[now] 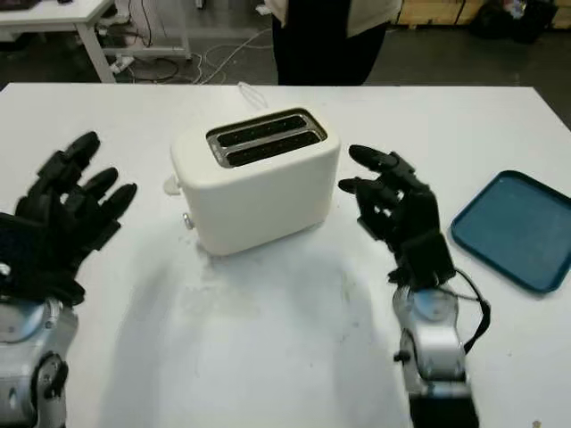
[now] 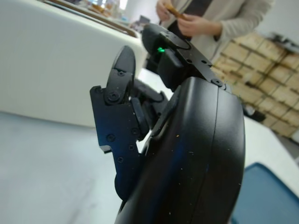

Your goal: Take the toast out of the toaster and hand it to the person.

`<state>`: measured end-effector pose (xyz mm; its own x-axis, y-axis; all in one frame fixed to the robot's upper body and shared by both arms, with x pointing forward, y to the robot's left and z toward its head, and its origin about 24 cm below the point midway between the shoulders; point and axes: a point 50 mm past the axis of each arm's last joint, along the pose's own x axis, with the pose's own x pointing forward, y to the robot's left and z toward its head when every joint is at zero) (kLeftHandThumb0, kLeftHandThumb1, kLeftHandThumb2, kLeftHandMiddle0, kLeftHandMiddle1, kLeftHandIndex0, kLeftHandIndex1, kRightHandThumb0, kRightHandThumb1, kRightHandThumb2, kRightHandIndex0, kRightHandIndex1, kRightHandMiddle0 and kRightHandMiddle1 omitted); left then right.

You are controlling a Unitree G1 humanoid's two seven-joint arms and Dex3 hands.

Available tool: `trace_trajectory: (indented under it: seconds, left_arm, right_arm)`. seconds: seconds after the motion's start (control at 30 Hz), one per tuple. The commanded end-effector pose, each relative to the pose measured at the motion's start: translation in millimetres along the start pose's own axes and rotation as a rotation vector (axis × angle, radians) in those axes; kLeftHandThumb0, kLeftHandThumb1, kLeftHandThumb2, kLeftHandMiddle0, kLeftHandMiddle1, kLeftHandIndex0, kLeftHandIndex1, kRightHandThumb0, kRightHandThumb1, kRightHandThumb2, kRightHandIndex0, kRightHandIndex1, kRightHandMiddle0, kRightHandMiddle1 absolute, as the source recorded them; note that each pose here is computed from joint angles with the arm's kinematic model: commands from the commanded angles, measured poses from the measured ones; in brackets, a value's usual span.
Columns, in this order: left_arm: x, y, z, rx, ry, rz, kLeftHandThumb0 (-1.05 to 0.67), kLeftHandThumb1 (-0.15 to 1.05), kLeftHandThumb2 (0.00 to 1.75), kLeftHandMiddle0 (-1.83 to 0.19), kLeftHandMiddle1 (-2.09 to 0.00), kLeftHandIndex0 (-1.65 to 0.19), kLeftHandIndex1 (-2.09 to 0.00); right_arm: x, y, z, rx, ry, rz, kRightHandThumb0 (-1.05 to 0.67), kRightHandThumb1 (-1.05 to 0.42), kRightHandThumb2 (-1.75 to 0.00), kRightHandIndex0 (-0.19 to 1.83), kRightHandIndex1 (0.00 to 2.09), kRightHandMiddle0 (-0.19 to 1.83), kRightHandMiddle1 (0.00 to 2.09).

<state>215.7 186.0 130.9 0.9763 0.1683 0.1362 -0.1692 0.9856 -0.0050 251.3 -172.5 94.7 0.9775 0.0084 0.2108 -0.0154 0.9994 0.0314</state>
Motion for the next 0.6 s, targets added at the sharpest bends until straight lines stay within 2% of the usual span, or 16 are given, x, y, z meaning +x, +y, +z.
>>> trace_trajectory:
  seconds: [0.0, 0.13, 0.33, 0.57]
  left_arm:
    - [-5.8, -5.2, -6.8, -0.029, 0.006, -0.024, -0.39, 0.92, 0.23, -0.26, -0.39, -0.35, -0.09]
    - [-14.9, -14.6, -20.5, -0.082, 0.032, -0.033, -0.41, 0.92, 0.26, -0.23, -0.35, -0.33, -0.07]
    - [-17.9, -18.5, -36.5, -0.104, 0.042, 0.009, -0.44, 0.92, 0.28, -0.24, -0.35, -0.33, -0.05]
    - [-16.7, -18.7, -40.4, -0.083, 0.049, 0.004, -0.44, 0.92, 0.30, -0.25, -0.36, -0.35, -0.05]
  right_arm:
    - [-13, 2, -10.6, 0.061, 0.077, -0.036, -0.39, -0.92, -0.56, 0.45, 0.20, 0.45, 0.01]
    - [-31, 14, -25.8, 0.073, 0.194, -0.047, -0.41, -0.92, -0.54, 0.39, 0.12, 0.38, 0.00]
    - [-35, 22, -33.7, 0.029, 0.210, -0.011, -0.38, -0.92, -0.54, 0.36, 0.06, 0.32, 0.00]
    - [-35, 23, -34.1, 0.029, 0.220, -0.024, -0.42, -0.92, -0.54, 0.38, 0.05, 0.33, 0.01]
